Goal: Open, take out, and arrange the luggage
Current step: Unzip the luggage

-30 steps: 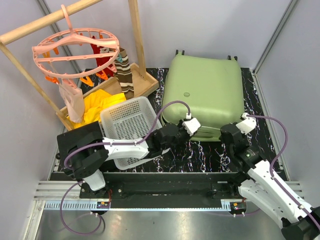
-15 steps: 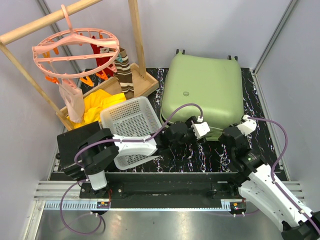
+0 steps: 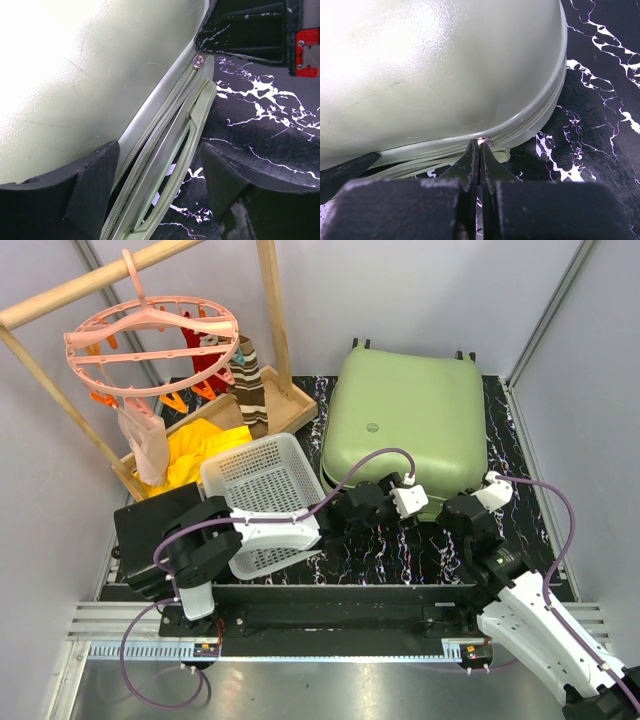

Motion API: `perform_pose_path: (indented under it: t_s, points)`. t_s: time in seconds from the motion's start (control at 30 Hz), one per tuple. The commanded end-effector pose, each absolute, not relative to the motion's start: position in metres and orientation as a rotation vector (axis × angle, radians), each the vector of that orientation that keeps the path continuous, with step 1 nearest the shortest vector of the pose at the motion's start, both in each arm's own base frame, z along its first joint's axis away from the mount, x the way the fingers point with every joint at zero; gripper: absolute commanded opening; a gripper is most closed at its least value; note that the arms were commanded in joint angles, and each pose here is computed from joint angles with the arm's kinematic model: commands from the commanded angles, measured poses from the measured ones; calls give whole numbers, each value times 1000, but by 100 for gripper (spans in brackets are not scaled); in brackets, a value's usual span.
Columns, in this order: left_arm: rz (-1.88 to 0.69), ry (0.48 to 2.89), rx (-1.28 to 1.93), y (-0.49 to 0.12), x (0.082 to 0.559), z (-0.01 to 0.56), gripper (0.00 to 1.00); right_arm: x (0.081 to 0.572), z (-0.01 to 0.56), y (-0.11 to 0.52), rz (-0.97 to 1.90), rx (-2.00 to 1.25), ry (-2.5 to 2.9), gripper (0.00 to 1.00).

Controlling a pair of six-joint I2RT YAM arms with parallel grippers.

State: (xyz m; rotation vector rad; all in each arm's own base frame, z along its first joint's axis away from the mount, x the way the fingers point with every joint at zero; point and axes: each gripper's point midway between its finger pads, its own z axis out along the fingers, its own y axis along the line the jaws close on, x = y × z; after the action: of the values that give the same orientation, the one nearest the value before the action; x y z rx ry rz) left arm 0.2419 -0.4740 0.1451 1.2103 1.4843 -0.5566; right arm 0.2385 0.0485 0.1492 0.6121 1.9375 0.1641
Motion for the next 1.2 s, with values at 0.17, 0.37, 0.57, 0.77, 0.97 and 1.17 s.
perform_pose_path:
  t_s: [0.17,0.37,0.57,0.77,0.97,1.17]
  points:
    - [-282,1621,1148,-441,265,88,81,244,159,72,317,595,1930,0]
    - [-254,1641,1159,-439,265,77,77,243,160,74,340,597,1925,0]
    - [-202,1648,1256,-436,257,57,66,242,160,75,345,594,1926,0]
    - [-192,1665,1272,-423,247,51,34,241,163,61,260,595,1917,0]
    - [-184,1695,1209,-410,247,57,15,232,160,33,98,668,1906,0]
    - [-179,1706,1161,-401,247,61,0,228,157,19,49,737,1865,0]
